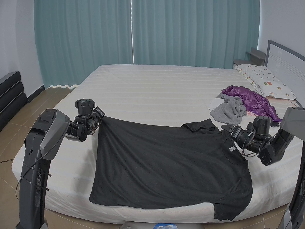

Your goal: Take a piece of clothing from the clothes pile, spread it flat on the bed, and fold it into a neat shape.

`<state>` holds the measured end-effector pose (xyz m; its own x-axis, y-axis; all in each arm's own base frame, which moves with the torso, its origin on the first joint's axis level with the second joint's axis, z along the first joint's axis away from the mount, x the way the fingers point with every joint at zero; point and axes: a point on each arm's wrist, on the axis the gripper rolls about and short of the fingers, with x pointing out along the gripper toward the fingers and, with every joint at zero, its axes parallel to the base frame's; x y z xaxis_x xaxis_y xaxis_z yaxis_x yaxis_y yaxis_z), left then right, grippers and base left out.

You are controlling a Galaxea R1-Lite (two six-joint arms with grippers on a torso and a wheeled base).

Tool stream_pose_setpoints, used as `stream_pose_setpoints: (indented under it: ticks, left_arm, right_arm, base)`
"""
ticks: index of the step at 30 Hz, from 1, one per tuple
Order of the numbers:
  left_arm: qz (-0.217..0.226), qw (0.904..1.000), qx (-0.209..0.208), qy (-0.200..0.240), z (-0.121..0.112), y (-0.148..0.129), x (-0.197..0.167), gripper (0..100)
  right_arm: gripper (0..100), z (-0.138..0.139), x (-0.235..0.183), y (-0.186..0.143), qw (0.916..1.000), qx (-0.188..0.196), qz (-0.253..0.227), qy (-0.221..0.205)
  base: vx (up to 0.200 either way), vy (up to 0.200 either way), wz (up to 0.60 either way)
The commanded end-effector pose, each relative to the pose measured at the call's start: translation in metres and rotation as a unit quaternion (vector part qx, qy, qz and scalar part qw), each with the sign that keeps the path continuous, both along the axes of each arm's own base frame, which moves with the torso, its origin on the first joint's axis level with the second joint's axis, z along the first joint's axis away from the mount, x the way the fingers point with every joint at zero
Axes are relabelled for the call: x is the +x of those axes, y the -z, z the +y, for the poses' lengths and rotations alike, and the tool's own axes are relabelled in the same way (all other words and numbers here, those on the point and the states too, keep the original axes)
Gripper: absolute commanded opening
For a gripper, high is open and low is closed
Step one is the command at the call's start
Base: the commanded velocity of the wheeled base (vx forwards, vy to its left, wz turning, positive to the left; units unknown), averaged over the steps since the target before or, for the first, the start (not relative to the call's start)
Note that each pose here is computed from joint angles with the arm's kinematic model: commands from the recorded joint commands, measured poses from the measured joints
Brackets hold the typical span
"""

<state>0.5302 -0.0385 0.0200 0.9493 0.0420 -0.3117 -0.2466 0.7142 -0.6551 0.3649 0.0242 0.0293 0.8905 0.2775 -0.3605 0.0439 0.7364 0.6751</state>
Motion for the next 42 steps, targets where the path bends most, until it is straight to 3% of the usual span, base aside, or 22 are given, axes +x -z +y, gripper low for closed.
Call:
stream_pose_setpoints:
  ticks: [1, 7, 18, 26, 35, 36, 42]
  left_arm:
    - [0.011, 0.9999, 0.004, 0.002, -0.002, 0.007, 0.001, 0]
    - [0.023, 0.9997, 0.004, 0.001, -0.002, 0.013, -0.003, 0]
    - [0.028, 0.9996, 0.005, 0.002, -0.002, 0.016, -0.004, 0]
    - [0.029, 0.9995, 0.005, 0.006, -0.007, 0.016, -0.005, 0]
    - [0.031, 0.9995, 0.005, 0.007, -0.007, 0.017, -0.005, 0]
    - [0.031, 0.9995, 0.005, 0.007, -0.007, 0.017, -0.005, 0]
    - [0.031, 0.9995, 0.006, 0.007, -0.007, 0.017, -0.005, 0]
  right_arm:
    - [100, 0.013, 0.053, 0.013, 0.9995, -0.004, 0.029, -0.012]
    - [100, 0.013, 0.09, 0.027, 0.9988, -0.031, 0.034, -0.018]
    - [100, 0.006, 0.114, 0.013, 0.999, -0.044, -0.003, 0.002]
    - [100, -0.012, 0.118, 0.033, 0.998, -0.058, 0.023, 0.012]
    - [100, -0.024, 0.116, 0.044, 0.9971, -0.038, 0.063, 0.019]
    - [0, -0.024, 0.116, 0.044, 0.9971, -0.036, 0.063, 0.02]
    - [0, -0.024, 0.116, 0.041, 0.9974, -0.031, 0.06, 0.024]
  base:
    - [0.0, 0.0, 0.0]
    - [0.0, 0.0, 0.0]
    - [0.0, 0.0, 0.0]
    - [0.0, 0.0, 0.0]
    - [0.0, 0.0, 0.0]
    - [0.0, 0.0, 0.0]
    - [0.0, 0.0, 0.0]
